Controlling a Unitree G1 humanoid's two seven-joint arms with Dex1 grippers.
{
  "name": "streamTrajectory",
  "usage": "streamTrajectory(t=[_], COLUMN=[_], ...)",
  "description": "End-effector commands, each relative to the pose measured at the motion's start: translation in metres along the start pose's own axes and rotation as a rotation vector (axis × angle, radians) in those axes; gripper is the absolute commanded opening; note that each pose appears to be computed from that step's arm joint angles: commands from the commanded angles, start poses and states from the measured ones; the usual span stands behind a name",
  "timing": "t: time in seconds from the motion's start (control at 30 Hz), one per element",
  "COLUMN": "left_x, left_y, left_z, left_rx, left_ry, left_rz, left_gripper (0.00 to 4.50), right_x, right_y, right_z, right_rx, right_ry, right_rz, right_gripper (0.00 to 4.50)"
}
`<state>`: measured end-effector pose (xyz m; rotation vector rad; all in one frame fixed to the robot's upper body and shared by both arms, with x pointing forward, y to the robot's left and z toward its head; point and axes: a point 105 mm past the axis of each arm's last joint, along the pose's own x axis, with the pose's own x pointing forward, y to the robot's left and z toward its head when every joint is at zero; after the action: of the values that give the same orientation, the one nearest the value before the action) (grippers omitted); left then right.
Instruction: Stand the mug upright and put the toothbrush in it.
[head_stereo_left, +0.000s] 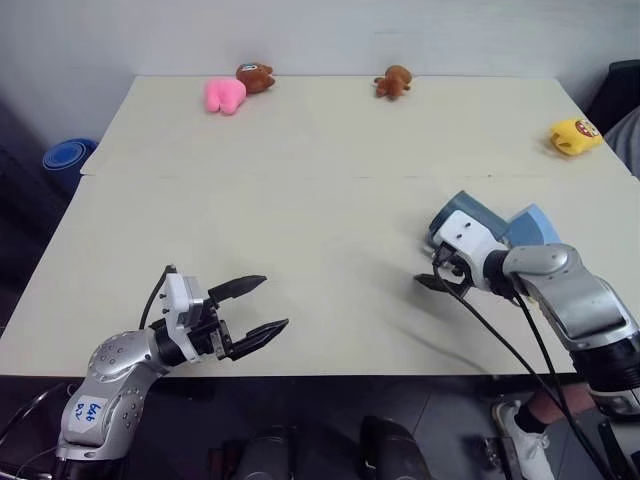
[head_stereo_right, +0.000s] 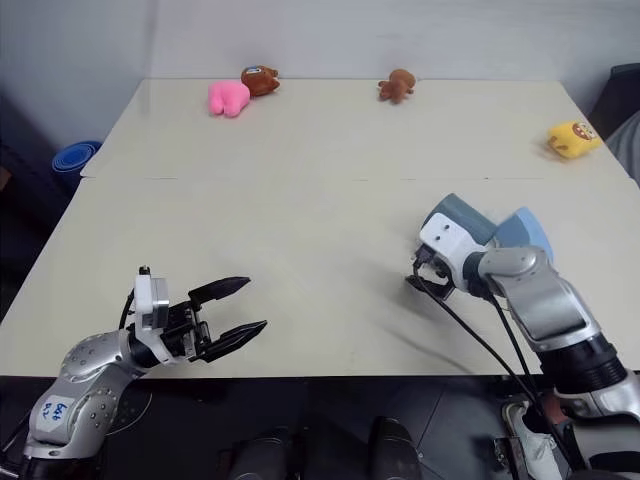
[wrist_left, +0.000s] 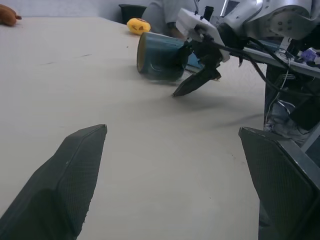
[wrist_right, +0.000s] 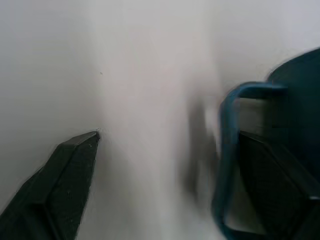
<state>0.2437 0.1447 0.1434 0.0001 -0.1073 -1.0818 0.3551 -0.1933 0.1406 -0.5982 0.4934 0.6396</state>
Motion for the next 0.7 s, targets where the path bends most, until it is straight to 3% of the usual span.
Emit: streamTrajectory(t=[0.03,0.4,0.47,0.57,0.7], left_x=[0.004,0.004,0.004,0.004,0.003], left_y=[-0.004,-0.001,-0.001,-0.001,0.003], left_z=[0.01,0.012,0.012,0.012,0.015], left_rx=[0.049,0.055,0.054,0.056,0.06], left_ry=[-0.013,-0.018,-0.02,-0.022,-0.041], left_rz=[-0.022,-0.001,0.003,0.011,0.045], left_gripper=[4.5,4.5,4.5,4.5,4.5], right_x=[0.004,0.002,0.002,-0.001,-0.02], right_y=[-0.004,-0.017,-0.017,-0.006,0.031], right_z=[-0.011,0.006,0.012,0.045,0.103], right_rx=[0.024,0.027,0.011,-0.024,-0.039], right_ry=[0.068,0.008,-0.027,-0.236,-0.679], right_rz=[0.015,0.052,0.066,0.13,0.296], right_gripper=[3.45,0.13,0.02,0.02,0.02])
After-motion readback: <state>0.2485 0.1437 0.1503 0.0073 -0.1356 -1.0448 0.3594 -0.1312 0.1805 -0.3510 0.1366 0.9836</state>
